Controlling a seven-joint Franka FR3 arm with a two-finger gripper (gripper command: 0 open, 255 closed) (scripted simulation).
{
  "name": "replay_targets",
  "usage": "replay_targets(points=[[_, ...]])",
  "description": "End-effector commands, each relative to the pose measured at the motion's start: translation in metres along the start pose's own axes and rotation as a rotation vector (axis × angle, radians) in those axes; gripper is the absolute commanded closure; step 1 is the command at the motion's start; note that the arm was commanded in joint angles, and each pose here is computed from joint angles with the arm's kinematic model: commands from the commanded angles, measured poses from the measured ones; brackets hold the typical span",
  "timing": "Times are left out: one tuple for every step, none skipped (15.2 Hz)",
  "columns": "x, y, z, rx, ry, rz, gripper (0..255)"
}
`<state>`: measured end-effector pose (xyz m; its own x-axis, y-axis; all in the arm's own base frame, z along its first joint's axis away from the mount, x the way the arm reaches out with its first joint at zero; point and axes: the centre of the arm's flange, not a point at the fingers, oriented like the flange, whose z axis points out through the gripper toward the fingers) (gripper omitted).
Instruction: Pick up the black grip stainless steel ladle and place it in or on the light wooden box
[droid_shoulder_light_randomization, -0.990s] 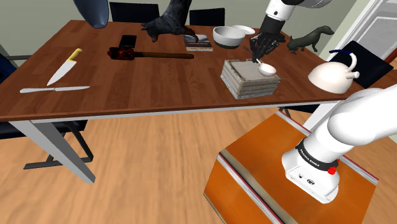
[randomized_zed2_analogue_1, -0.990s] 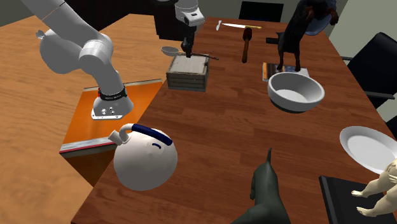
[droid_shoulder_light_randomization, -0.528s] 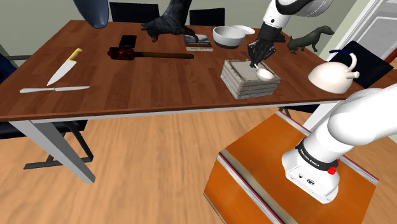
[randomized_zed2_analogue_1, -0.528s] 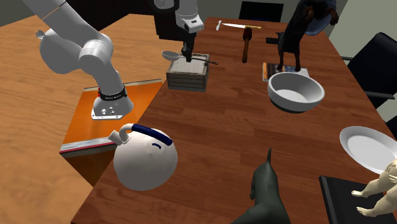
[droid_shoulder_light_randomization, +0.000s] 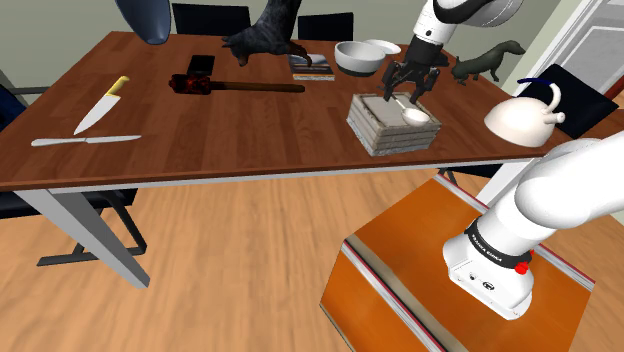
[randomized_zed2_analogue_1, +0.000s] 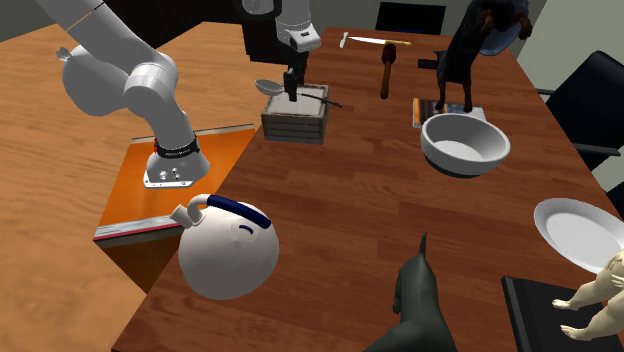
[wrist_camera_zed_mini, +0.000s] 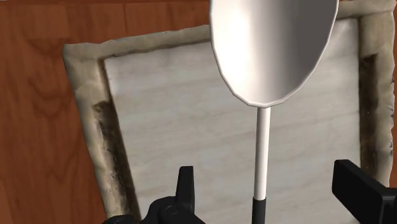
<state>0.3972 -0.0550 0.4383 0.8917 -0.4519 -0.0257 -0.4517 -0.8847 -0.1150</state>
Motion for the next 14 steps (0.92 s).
replay_targets(points=[[0.000, 0.000, 0.000, 0.000, 0.000, 0.000, 0], [0.000, 0.000, 0.000, 0.000, 0.000, 0.000, 0], [0.000, 0.000, -0.013, 0.000, 0.000, 0.000, 0], [0.000, 0.000, -0.026, 0.000, 0.000, 0.000, 0], [0.000, 0.000, -0.040, 0.000, 0.000, 0.000, 0], [0.000, 0.000, -0.050, 0.000, 0.000, 0.000, 0], [0.000, 0.000, -0.050, 0.000, 0.000, 0.000, 0], [0.000, 0.000, -0.050, 0.000, 0.000, 0.000, 0], [0.000, 0.000, -0.050, 0.000, 0.000, 0.000, 0], [0.000, 0.000, -0.050, 0.000, 0.000, 0.000, 0], [0.000, 0.000, -0.050, 0.000, 0.000, 0.000, 0], [0.000, 0.000, -0.050, 0.000, 0.000, 0.000, 0], [0.000, 0.000, -0.050, 0.000, 0.000, 0.000, 0], [0.000, 0.000, -0.050, 0.000, 0.000, 0.000, 0]])
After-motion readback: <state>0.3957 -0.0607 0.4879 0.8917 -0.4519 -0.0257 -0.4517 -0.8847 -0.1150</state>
